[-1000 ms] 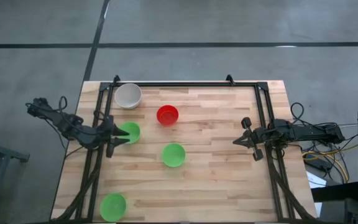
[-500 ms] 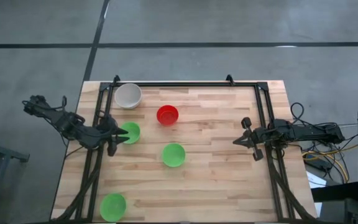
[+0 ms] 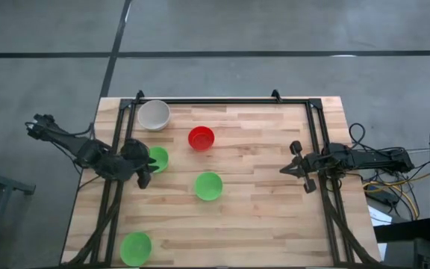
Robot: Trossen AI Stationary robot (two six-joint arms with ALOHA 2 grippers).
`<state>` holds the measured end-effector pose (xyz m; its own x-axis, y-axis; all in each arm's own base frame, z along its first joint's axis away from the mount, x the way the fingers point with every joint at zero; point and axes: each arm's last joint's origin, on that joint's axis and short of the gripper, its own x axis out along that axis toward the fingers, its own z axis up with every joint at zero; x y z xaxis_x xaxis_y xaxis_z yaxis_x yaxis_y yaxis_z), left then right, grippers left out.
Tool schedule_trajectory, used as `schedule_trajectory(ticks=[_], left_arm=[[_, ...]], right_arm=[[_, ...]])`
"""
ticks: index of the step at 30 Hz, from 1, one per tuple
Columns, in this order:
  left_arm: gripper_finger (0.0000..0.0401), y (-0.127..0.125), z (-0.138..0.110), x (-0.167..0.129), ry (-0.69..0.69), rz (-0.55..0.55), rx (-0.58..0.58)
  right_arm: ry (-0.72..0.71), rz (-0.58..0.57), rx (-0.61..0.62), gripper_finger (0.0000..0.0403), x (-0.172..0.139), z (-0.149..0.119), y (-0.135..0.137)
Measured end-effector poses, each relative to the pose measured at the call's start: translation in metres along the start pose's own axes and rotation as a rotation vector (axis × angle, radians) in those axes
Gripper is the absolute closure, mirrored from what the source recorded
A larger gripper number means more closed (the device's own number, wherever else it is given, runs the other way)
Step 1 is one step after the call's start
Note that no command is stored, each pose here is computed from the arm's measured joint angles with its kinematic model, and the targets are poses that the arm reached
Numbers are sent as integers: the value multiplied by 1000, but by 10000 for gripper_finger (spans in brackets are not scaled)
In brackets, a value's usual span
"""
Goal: Nest bowls inside each other
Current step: Stack the top green bowl on the white bowl
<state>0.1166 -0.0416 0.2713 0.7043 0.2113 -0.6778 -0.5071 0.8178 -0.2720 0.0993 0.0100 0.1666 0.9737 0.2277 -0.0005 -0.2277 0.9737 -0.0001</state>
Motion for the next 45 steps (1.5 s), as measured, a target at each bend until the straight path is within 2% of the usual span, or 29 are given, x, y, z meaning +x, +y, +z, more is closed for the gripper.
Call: schedule_trajectory(ticks=[8,18,31,45], left_arm=[[225,2,3,5,20,18,-26],[224,5,12,3,-28,-25,-7],[224,26,-1,12,-19,-97,-47],[224,43,-1,18,55,2,-148]], right_arm=[[0,1,0,394,0,0,0],[0,0,0,394,0,0,0],[-1,0,0,394,0,0,0],[-1,0,0,394,0,0,0]])
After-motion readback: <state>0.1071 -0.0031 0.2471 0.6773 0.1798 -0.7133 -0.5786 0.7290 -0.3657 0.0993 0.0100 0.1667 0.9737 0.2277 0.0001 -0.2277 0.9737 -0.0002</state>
